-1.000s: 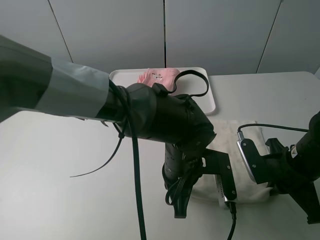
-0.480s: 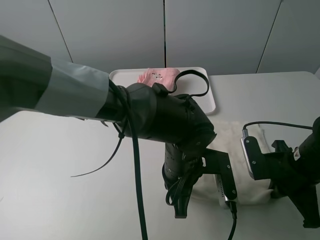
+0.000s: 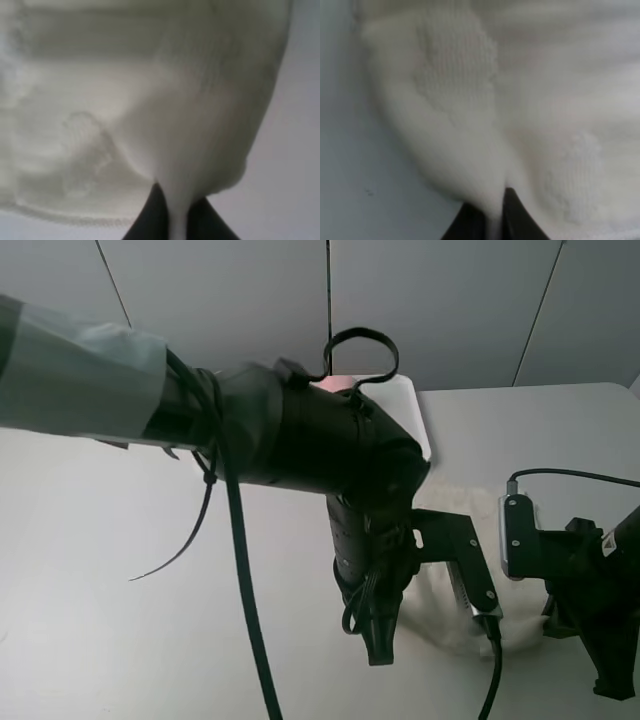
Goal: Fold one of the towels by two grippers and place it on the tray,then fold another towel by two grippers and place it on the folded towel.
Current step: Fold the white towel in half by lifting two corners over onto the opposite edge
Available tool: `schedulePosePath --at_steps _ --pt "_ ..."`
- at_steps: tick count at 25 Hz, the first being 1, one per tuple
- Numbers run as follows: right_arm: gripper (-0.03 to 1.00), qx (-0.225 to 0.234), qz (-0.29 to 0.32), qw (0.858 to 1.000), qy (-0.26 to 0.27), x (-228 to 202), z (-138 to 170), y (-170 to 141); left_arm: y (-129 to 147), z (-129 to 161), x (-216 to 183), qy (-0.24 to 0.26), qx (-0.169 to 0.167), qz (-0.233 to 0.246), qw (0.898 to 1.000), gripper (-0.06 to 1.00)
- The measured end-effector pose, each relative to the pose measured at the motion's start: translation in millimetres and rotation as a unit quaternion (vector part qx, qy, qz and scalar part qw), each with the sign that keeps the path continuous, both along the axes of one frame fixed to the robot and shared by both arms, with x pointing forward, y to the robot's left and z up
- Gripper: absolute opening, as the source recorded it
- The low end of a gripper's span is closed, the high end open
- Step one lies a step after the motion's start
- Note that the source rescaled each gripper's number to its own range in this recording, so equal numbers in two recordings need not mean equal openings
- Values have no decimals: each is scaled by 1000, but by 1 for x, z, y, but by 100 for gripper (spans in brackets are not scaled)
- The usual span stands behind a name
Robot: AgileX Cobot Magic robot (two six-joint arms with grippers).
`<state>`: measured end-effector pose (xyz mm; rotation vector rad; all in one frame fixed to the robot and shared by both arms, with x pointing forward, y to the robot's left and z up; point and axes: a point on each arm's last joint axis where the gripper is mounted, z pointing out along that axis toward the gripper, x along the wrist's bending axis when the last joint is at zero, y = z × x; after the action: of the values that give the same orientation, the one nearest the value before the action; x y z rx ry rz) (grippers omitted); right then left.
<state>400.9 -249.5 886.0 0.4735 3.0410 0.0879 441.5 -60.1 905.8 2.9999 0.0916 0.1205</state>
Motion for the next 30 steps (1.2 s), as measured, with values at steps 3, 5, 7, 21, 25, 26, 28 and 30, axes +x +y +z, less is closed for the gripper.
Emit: schedulePosePath --at_steps 3,5,7,21,25,26,28,30 --pt "1 21 -37 999 -4 -1 4 3 7 13 12 10 -26 31 999 1" --pt "1 36 -68 997 -11 -1 8 4 13 18 21 21 -41 48 998 1" --pt "1 46 -102 994 -16 0 11 5 17 22 27 41 -62 63 995 1" --pt "1 88 -249 964 -44 23 34 13 28 32 52 91 -142 128 977 1" --pt "1 91 -256 961 -48 25 36 13 26 33 54 85 -155 133 975 1" --pt "1 89 -259 961 -49 25 36 13 26 33 54 82 -159 135 975 1" --pt "1 83 -269 958 -52 26 36 11 25 33 55 78 -166 140 973 1" --pt "1 80 -285 953 -64 28 36 9 25 34 59 74 -175 156 969 1"
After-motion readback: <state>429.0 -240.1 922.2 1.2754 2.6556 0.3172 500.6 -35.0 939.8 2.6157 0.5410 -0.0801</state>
